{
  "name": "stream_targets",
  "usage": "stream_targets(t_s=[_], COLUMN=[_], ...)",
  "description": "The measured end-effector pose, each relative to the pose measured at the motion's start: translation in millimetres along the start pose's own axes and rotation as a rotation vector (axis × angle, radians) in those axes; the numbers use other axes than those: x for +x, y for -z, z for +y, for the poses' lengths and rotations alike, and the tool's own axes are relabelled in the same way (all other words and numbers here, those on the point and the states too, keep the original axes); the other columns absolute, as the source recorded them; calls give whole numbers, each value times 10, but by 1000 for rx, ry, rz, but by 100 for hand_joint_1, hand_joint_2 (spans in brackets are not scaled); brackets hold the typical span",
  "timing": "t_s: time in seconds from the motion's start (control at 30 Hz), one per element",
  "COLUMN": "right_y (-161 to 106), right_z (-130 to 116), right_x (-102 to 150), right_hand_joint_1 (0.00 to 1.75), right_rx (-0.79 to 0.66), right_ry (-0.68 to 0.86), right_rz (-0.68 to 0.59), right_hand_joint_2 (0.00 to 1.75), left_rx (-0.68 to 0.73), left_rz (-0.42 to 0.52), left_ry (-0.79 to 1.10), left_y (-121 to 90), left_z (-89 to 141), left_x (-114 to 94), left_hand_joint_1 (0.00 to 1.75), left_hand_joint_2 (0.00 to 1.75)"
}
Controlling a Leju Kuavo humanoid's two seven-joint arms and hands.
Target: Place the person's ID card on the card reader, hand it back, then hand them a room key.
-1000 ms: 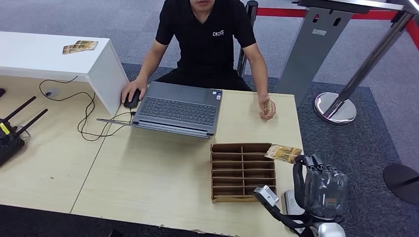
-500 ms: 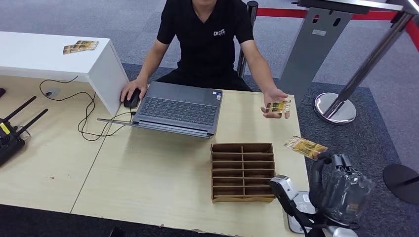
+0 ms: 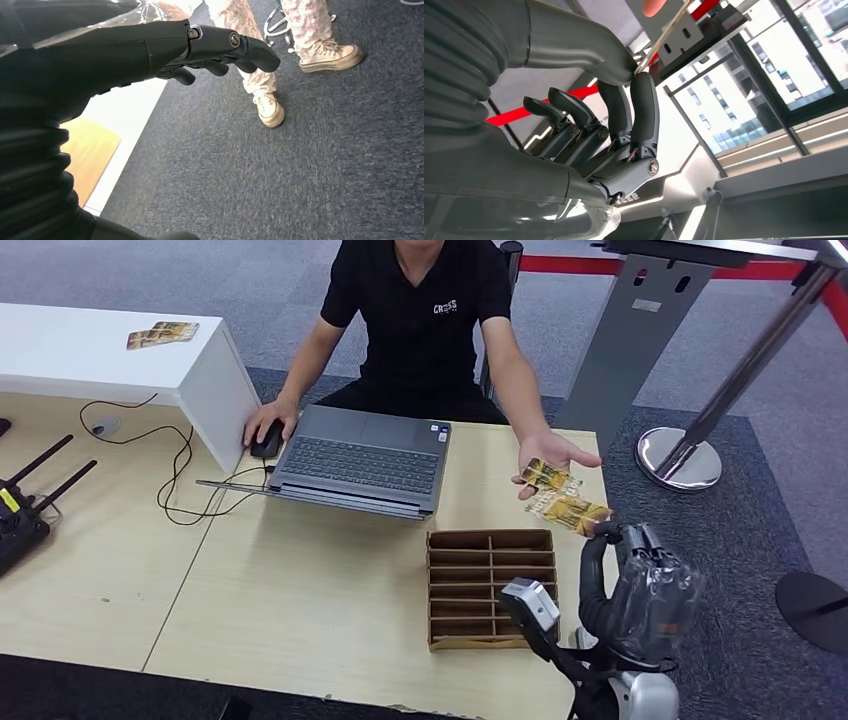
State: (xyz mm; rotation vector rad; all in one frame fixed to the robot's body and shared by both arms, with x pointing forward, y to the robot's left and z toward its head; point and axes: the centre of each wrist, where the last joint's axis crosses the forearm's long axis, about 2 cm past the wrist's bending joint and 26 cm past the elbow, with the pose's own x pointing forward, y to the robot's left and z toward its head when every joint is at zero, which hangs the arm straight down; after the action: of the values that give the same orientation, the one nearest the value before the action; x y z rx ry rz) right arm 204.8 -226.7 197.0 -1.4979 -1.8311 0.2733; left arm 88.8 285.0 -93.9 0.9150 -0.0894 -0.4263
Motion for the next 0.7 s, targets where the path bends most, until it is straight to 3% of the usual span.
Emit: stream_targets(t_s=[0.7], right_y=[-27], right_z=[199], right_x=[275], right_hand_joint_1=[175], right_rx=[50], right_ry=[64], right_rz=[-46], right_hand_joint_2=[175], left_rx=[-21], left_rz=[-26], left_ry=[-20], left_y=[-5], left_z=[-2], left_x=[12], left_hand_joint_1=[0], left_hand_joint_2=[175])
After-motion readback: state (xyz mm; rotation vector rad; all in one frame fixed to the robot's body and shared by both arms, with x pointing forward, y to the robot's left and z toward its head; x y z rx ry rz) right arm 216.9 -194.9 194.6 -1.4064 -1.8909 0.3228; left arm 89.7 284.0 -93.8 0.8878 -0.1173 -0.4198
